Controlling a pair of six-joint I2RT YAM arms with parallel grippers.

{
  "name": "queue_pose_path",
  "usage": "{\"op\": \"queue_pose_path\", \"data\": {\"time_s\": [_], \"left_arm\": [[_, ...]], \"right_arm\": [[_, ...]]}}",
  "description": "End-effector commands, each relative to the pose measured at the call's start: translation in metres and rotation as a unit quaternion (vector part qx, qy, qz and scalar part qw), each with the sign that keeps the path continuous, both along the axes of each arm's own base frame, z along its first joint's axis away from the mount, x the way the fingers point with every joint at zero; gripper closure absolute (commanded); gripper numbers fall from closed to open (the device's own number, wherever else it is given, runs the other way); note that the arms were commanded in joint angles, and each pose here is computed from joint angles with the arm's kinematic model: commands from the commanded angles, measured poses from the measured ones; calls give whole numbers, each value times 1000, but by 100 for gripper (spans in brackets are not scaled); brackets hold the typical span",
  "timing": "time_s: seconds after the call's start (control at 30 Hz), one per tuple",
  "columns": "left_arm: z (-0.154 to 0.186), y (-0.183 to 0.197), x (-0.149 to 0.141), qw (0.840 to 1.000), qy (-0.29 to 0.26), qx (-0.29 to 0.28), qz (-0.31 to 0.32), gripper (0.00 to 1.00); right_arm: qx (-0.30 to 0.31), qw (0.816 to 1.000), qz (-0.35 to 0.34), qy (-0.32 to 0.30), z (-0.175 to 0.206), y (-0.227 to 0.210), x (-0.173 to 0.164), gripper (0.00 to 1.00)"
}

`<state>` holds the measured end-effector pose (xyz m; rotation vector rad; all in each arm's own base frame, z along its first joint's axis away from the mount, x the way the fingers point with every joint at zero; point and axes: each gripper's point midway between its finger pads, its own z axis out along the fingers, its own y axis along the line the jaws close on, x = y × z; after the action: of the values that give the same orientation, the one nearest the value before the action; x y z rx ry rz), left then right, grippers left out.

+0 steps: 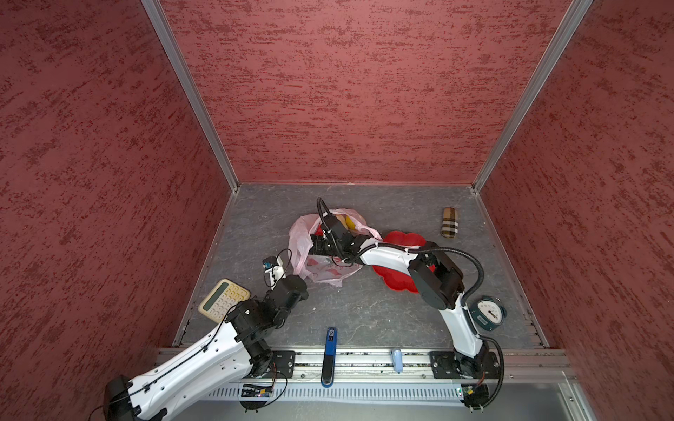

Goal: Take fruits out of the plastic bag
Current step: Pick up the fruit from the plastic bag.

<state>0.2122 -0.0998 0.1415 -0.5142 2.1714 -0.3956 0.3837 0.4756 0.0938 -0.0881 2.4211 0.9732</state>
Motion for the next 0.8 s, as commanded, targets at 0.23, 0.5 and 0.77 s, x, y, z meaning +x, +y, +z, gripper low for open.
{"op": "queue_pose_path", "data": {"time_s": [0.23, 0.5, 0.77], "left_arm": [[-5, -3, -1, 999, -27, -20, -18, 81], [-12, -6, -3, 999, -25, -32, -25, 81], [-16, -9, -4, 999, -22, -38, -31, 81]], "right_arm": [[-4, 998, -54, 28, -18, 2, 11, 15], [0, 998, -54, 41, -26, 8, 13, 15], [7, 997, -55, 47, -29, 14, 16, 16]]}}
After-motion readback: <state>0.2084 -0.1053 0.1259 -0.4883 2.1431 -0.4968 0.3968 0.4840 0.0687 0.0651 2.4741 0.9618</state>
